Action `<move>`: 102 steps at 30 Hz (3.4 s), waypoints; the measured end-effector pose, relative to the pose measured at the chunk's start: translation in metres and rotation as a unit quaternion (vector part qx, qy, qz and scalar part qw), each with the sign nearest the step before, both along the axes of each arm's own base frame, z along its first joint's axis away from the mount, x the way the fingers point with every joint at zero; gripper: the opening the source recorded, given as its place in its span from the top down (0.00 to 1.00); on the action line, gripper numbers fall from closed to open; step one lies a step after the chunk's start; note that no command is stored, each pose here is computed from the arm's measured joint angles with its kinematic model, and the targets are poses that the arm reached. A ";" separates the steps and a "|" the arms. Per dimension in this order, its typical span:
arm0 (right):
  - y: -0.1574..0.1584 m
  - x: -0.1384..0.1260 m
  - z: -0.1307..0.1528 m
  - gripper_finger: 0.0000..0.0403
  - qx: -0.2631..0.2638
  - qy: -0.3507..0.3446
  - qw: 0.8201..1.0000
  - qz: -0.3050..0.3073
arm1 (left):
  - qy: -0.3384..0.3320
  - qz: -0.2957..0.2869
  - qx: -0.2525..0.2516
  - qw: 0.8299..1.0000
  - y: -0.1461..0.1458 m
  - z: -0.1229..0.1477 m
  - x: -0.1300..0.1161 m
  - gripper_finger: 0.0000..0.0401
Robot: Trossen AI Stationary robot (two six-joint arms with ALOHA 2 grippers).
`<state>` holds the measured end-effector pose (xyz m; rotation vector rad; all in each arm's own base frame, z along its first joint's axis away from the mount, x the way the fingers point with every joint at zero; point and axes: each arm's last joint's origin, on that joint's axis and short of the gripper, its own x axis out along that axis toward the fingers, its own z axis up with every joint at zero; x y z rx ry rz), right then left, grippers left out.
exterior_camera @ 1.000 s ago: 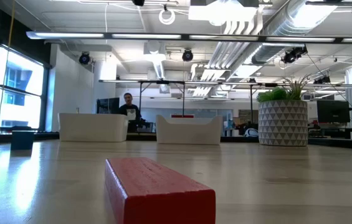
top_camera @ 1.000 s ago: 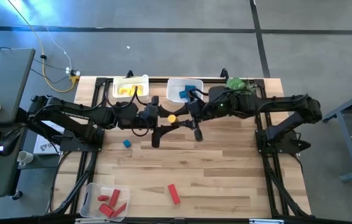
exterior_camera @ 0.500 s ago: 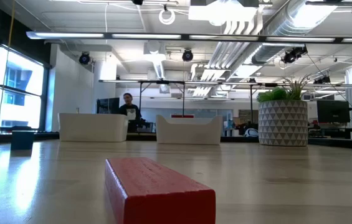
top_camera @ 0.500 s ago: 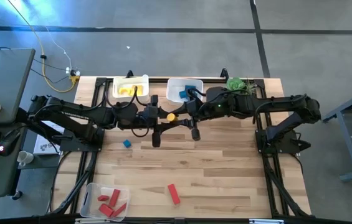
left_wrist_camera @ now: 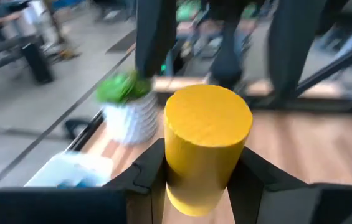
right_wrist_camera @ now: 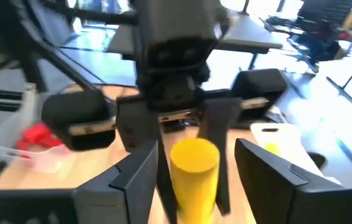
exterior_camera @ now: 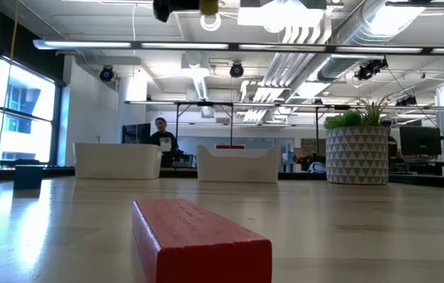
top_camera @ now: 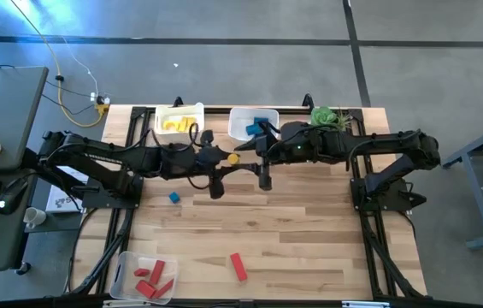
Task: Sort & place blocks by color
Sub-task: Put the yellow block into the left white bin, then put the blue block into the right white bin
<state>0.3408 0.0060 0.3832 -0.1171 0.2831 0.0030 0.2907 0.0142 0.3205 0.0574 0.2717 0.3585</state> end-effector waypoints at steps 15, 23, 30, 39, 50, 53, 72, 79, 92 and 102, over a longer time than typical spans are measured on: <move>-0.004 -0.005 -0.014 0.49 0.004 0.074 0.995 -0.064 | 0.232 0.225 -0.047 0.945 0.081 -0.041 -0.043 0.75; -0.004 -0.007 -0.016 0.49 0.018 0.086 0.994 -0.070 | 0.248 0.301 -0.128 0.912 0.143 -0.047 -0.082 0.75; -0.004 -0.007 -0.017 0.49 0.030 0.088 0.993 -0.075 | 0.240 0.347 -0.197 0.885 0.189 -0.061 -0.111 0.74; -0.004 -0.007 -0.017 0.49 0.034 0.087 0.993 -0.077 | 0.246 0.367 -0.285 0.851 0.223 -0.091 -0.129 0.73; -0.004 -0.007 -0.017 0.49 0.041 0.086 0.992 -0.079 | 0.282 0.381 -0.301 0.827 0.232 -0.113 -0.126 0.66; -0.004 -0.007 -0.017 0.49 0.053 0.087 0.991 -0.084 | 0.284 0.392 -0.294 0.824 0.232 -0.113 -0.127 0.62; 0.024 -0.008 -0.016 0.49 0.084 0.083 0.991 -0.059 | 0.282 0.343 -0.338 0.830 0.200 -0.084 -0.136 0.51; 0.025 -0.009 -0.018 0.49 0.082 0.094 0.990 -0.059 | 0.310 0.282 -0.374 0.827 0.157 -0.072 -0.123 0.51; 0.025 -0.011 -0.021 0.49 0.079 0.112 0.989 -0.061 | 0.415 0.206 -0.365 0.808 0.086 -0.075 -0.092 0.51; 0.025 -0.011 -0.021 0.49 0.079 0.111 0.989 -0.061 | 0.469 0.173 -0.355 0.790 0.044 -0.076 -0.085 0.50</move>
